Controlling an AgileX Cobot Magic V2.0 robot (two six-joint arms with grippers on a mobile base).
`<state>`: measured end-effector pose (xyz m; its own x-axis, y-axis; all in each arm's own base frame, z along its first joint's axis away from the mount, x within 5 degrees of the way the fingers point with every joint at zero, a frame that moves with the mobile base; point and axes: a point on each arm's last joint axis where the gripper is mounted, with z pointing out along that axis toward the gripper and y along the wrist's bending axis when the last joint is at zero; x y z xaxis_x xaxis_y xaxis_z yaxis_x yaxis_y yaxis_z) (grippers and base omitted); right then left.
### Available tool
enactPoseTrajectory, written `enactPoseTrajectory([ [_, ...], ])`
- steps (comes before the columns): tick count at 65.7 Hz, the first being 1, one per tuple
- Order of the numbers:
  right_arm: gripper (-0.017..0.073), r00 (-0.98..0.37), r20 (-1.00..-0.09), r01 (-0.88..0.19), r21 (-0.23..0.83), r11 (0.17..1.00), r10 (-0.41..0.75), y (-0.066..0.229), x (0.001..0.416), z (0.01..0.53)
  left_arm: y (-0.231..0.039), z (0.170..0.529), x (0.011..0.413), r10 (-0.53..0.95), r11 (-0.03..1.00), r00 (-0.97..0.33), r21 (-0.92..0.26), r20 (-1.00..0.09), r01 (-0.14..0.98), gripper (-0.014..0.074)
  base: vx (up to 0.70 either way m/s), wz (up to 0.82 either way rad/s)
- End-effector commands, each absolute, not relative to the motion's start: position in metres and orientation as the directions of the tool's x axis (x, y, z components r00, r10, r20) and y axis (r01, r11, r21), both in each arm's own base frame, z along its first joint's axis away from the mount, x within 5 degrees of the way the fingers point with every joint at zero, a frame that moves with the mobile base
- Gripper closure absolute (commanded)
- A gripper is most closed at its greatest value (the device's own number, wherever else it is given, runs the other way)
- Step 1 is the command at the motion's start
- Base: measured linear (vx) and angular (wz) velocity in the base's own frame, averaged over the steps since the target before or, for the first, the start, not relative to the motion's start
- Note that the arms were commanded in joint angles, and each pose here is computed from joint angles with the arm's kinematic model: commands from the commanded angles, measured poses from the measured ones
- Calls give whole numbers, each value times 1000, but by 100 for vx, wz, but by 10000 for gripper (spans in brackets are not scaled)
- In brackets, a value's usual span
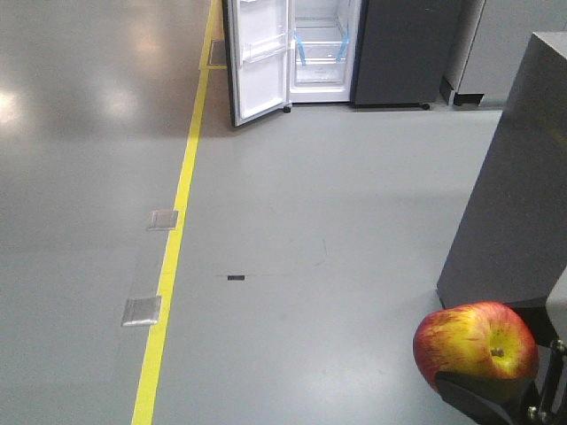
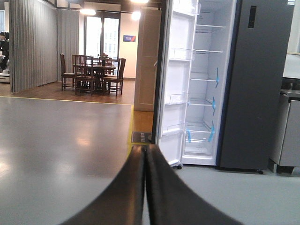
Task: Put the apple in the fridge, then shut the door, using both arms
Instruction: 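Drive toward the open refrigerator holding the apple in the right gripper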
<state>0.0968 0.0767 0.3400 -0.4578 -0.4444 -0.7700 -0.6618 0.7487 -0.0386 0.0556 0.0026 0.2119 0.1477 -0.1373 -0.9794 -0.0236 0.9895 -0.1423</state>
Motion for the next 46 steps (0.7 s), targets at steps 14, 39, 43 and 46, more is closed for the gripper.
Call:
enactPoseTrajectory([
  [14, 376, -392, -829, -660, -49, 750, -400, 78, 99, 354, 3, 209, 55, -144, 989, 205, -150, -968, -16, 599, 44, 0],
  [39, 376, -392, -829, -660, -49, 750, -400, 78, 99, 354, 3, 209, 55, -144, 989, 205, -150, -968, -16, 599, 41, 5],
  [43, 376, -392, -829, -660, -49, 750, -400, 78, 99, 354, 3, 209, 55, -144, 989, 205, -150, -968, -16, 599, 41, 6],
  [46, 376, -392, -829, -660, -49, 750, -400, 78, 99, 354, 3, 209, 55, -144, 989, 205, -150, -968, -16, 599, 40, 5],
])
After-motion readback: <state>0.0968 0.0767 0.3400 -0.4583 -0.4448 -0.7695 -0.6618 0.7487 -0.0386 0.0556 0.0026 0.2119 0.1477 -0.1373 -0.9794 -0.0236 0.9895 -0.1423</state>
